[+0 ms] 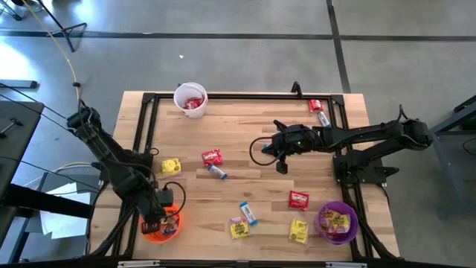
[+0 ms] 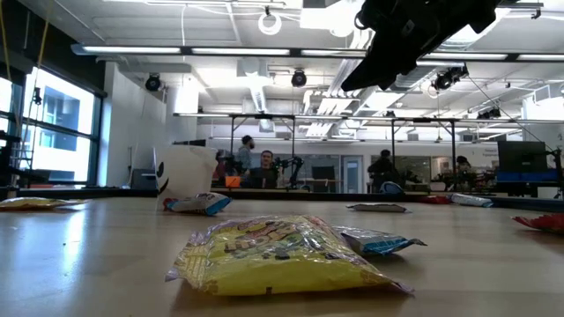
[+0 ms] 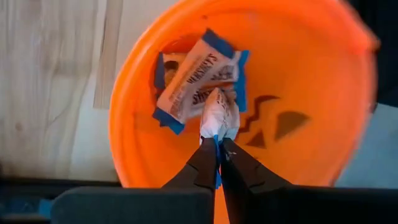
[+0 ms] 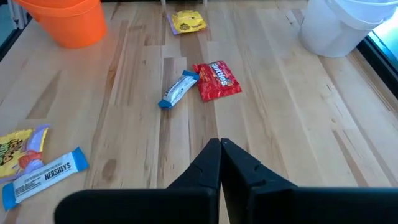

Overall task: Sort candy
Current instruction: Put the white candy into the orange bucket, then put the red candy into the white bucket

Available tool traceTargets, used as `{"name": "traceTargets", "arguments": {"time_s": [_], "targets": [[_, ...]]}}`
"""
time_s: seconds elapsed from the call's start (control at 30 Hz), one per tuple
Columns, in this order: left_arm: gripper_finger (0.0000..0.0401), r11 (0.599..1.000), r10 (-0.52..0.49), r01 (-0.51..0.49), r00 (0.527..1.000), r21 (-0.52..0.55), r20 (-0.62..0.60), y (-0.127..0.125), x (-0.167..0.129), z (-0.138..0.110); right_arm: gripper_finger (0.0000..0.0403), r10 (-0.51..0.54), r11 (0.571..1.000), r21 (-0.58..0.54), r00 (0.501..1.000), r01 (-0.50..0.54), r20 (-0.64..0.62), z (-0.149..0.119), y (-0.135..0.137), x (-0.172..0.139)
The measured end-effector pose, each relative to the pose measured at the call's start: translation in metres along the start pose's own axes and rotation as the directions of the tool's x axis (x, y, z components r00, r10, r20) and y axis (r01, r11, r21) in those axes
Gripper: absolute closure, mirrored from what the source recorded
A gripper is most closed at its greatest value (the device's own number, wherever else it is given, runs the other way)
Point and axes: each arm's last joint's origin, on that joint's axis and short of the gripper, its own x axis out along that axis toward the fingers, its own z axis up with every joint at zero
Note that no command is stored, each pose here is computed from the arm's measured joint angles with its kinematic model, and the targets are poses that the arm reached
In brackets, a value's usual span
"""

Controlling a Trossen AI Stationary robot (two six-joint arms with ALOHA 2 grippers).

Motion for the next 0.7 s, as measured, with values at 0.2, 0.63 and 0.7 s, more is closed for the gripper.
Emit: {"name": "traceTargets", "arguments": {"time_s": [0.2, 0.63, 0.7], "targets": [[0.0366, 0.994, -0.006, 0.001, 0.999, -0.109, -0.049, 0.006, 0.010, -0.002, 0.0402, 0.000, 1.000, 0.002, 1.000, 0.000, 0.000, 0.000, 0.000, 0.000], [0.0284, 0.996, -0.087, 0.088, 0.985, -0.005, -0.149, 0.001, 0.003, -0.002, 0.0403, -0.001, 1.000, 0.000, 1.000, 0.001, -0.023, -0.002, 0.000, 0.000], [0.0292, 0.995, -0.097, 0.101, 0.987, 0.025, -0.132, -0.001, -0.004, 0.002, 0.0403, -0.001, 1.000, 0.000, 1.000, 0.001, -0.028, -0.003, 0.000, 0.000]]}}
